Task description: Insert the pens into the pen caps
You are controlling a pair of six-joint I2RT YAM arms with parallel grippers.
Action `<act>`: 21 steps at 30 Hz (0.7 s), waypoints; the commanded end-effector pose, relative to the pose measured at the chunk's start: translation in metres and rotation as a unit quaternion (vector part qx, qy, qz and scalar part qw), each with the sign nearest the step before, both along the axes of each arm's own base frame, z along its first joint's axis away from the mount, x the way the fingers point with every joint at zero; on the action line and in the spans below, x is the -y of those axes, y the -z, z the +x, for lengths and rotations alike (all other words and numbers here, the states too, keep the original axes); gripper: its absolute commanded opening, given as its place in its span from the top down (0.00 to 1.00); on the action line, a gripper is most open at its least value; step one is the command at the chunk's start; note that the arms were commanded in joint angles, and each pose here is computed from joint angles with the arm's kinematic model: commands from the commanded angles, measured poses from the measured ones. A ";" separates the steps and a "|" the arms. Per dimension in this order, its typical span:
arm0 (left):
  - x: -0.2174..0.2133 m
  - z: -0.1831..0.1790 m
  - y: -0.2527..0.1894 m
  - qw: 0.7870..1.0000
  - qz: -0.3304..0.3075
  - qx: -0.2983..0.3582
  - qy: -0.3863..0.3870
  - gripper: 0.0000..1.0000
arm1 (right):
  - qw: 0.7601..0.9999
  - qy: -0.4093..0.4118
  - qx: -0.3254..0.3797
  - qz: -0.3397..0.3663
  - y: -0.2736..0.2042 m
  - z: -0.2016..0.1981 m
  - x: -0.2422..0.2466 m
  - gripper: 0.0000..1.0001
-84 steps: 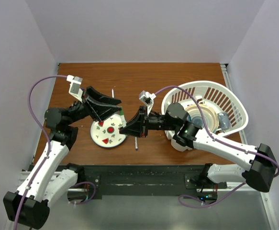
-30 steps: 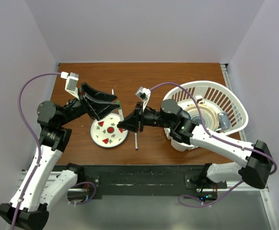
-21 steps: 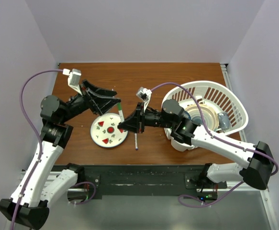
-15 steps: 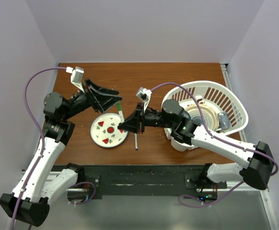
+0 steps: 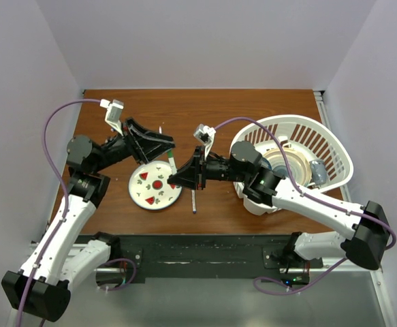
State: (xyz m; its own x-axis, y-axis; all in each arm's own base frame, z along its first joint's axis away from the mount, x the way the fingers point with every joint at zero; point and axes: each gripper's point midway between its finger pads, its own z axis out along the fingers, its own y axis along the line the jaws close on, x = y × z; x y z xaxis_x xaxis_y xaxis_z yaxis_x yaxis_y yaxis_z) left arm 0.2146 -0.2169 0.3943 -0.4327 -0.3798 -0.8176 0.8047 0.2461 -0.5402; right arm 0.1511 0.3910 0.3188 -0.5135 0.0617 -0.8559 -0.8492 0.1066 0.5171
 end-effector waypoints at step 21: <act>0.006 -0.054 0.060 0.986 -0.060 -0.073 0.134 1.00 | 0.984 0.075 0.139 0.085 -0.109 0.052 0.008 1.00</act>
State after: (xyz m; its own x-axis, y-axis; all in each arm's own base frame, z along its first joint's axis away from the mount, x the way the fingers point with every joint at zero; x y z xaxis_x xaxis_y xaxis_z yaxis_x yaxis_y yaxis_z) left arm 0.2070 -0.2103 0.3751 -0.4771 -0.5200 -0.7085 0.7843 0.1118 -0.6103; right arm 0.1616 0.3925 0.3044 -0.5246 -0.0435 -0.8503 -0.8439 0.1590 0.5125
